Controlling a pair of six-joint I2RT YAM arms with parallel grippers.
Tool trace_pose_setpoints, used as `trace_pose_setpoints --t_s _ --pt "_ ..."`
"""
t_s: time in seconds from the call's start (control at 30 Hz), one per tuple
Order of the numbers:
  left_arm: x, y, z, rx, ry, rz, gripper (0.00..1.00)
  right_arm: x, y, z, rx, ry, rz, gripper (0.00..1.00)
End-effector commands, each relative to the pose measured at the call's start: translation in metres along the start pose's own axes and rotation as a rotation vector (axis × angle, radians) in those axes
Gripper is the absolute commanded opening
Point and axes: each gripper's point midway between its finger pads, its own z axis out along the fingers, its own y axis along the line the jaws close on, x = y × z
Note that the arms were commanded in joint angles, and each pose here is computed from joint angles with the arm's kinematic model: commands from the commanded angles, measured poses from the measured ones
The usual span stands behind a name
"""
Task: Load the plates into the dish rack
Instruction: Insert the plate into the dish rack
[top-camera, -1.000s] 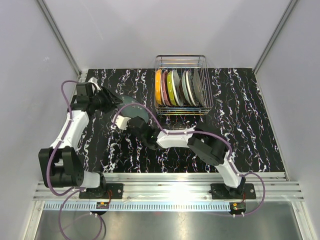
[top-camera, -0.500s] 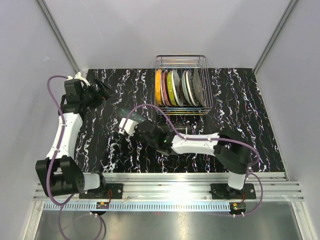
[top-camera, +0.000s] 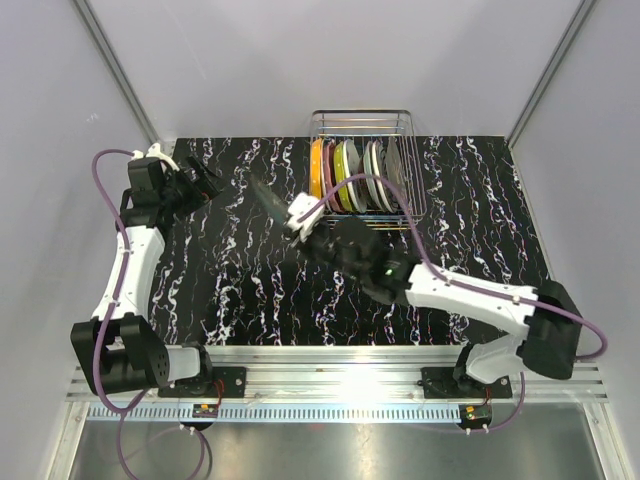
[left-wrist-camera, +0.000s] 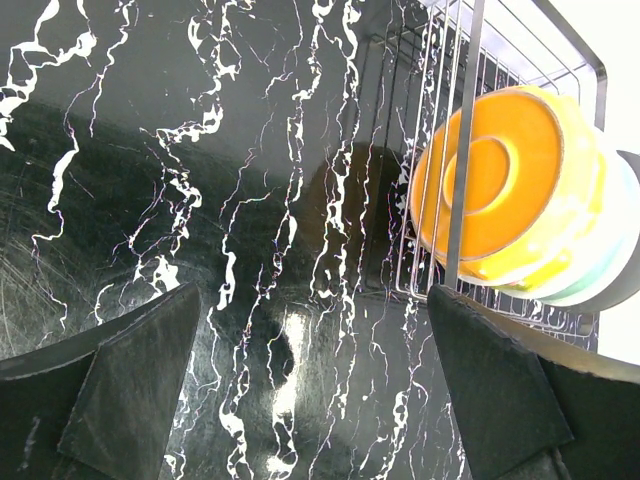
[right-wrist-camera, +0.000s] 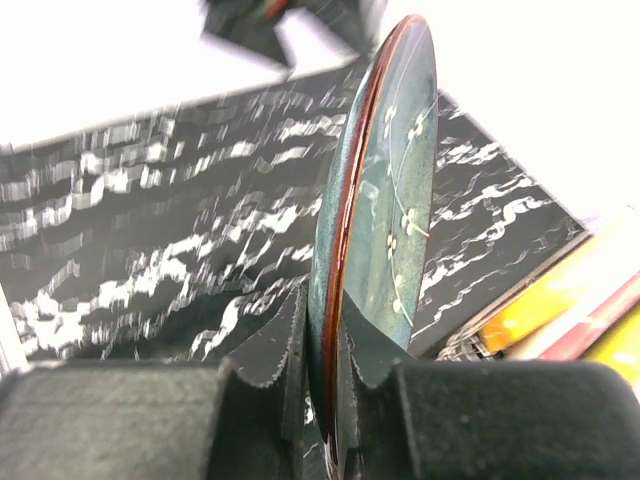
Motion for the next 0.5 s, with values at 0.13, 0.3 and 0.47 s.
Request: trace_pose_setpoints --t_s 0.13,0.3,0.47 --pt "-0.026 -0.013 -0.012 0.017 -0.083 0.051 0.99 -0.133 -0.127 -0.071 0.207 -0.403 0.173 0.00" --pt "-0.026 -0.013 -0.013 0.021 -0.083 0.055 0.99 -0.155 -0.176 -0.094 0.285 -0.436 0.155 0.00" --pt "-0.029 -0.014 -0.017 0.019 -0.100 0.073 0.99 -0.163 -0.226 -0.128 0.387 -0.471 0.162 0.00"
